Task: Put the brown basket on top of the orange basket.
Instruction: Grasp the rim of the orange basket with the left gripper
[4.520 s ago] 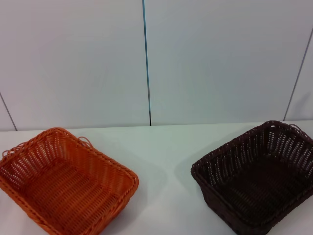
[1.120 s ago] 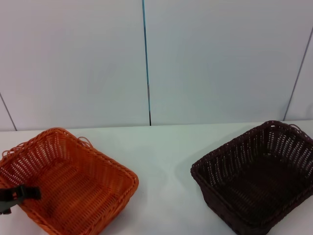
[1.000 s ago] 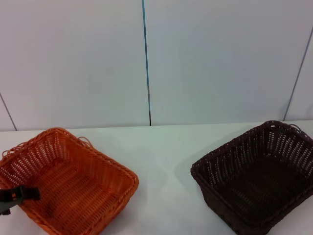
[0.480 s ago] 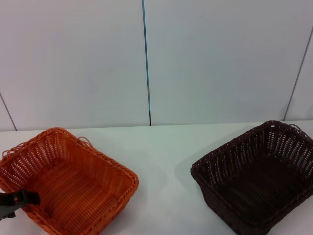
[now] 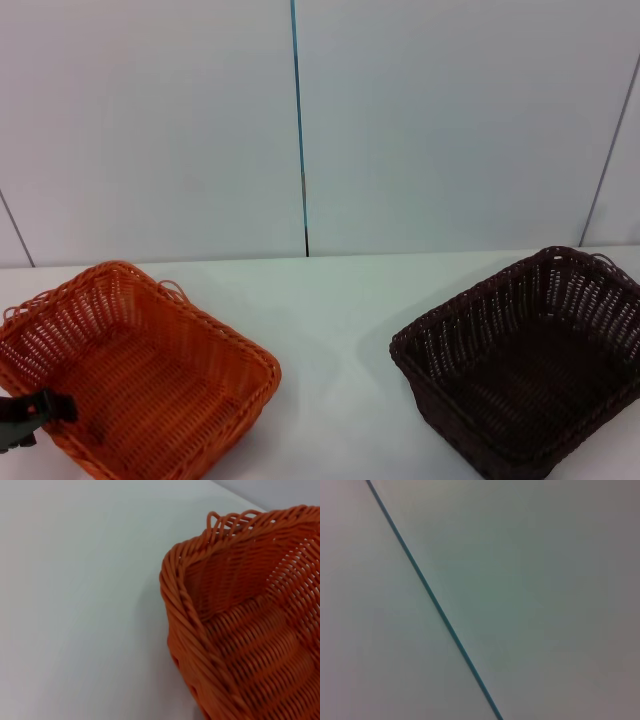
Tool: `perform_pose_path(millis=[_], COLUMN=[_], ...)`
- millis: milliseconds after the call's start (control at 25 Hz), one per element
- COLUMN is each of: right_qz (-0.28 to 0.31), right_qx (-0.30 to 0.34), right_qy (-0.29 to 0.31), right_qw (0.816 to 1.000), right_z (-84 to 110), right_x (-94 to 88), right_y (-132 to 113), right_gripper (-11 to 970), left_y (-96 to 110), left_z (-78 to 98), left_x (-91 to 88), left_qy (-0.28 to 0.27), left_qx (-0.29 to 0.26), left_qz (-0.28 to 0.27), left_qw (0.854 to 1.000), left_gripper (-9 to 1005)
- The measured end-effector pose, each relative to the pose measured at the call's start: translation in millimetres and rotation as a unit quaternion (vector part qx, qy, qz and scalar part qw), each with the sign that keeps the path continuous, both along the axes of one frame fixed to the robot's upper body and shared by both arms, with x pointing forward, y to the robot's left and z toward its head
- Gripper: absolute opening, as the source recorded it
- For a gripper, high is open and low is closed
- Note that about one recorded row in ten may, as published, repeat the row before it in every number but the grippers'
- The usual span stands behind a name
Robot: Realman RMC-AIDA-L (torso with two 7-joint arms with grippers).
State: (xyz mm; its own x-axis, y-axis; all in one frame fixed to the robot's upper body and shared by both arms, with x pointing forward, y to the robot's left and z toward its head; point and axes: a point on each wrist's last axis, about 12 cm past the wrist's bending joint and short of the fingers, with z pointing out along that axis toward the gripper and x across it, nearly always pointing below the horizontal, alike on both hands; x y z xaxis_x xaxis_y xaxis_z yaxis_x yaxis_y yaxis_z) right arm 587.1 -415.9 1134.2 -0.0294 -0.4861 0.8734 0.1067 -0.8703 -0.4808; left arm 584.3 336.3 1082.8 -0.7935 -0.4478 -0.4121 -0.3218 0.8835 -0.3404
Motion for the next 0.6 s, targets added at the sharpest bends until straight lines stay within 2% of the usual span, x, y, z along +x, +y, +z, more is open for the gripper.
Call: perform_pose_path(millis=[280,480,600], right_qz=[-0.005,-0.004,-0.005], right_qx=[0.003,0.003,0.003], right_qy=[0.001,0.000,0.000], right_qw=[1.000,1.000,1.000], right_z=[-1.8,-1.1,-1.1], right_x=[0.0,0.8,0.9], right_y=[-0.9,-0.5,-0.5], right_gripper=[795,795,795], left_y=[-0.8,-1.1,-1.0], left_z=[0.6,0.6,0.1], left_x=[1.1,0.4,-0.2], left_qy=[-0.001,0.003,0.005], left_qx=[0.000,-0.002,-0.003], left_qz=[-0.001,-0.003,-0.004], left_qw=[1.000,1.000,1.000], left_gripper=[591,447,397])
